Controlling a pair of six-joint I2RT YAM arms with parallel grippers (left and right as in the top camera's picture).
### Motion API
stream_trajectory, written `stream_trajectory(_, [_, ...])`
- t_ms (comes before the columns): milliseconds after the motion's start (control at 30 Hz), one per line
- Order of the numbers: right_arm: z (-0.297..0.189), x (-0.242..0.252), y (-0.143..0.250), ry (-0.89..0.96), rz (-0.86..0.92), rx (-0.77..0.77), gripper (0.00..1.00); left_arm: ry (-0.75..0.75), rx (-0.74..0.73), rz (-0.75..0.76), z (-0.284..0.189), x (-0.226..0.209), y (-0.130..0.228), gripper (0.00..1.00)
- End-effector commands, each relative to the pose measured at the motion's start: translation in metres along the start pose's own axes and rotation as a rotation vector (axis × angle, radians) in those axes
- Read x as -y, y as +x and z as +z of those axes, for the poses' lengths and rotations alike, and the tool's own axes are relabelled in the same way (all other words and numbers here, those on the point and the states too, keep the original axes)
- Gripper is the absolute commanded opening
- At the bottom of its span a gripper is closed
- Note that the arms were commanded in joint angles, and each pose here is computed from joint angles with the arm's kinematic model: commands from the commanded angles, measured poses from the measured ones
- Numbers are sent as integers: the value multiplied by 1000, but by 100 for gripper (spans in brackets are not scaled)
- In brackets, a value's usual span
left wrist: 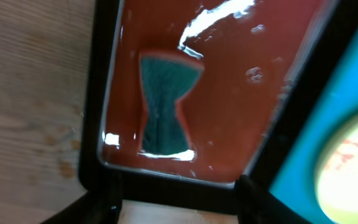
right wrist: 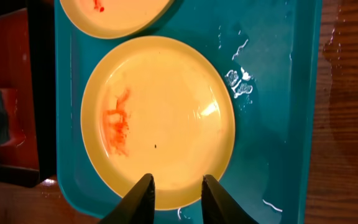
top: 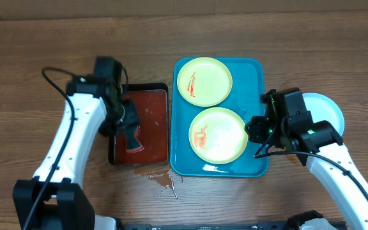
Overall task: Clean dirty plates on tray and stack at the side
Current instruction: 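Reach the left gripper into the black tray and grasp the sponge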
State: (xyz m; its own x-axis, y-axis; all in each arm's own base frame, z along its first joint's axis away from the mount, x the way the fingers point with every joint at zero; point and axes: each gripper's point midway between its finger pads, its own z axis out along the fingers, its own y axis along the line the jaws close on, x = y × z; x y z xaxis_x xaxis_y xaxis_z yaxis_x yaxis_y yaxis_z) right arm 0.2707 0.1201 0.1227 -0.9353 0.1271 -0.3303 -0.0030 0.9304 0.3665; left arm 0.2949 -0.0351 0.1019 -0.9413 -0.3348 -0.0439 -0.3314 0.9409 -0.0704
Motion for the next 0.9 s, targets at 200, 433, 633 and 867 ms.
stream_trajectory(200, [-2,-6,-5,-25,-12,8,25,-19,0,-55,71,-7,2,39])
stream_trajectory(433, [-2,-6,-5,-25,-12,8,23,-8,-51,39,103,6,3,24])
stream_trajectory(633, [-2,-6,-4,-24,-11,5,22,118,-111,142,105,37,14,4])
stream_trajectory(867, [-2,-5,-3,-22,-10,0,20,109,-111,175,77,48,3,12])
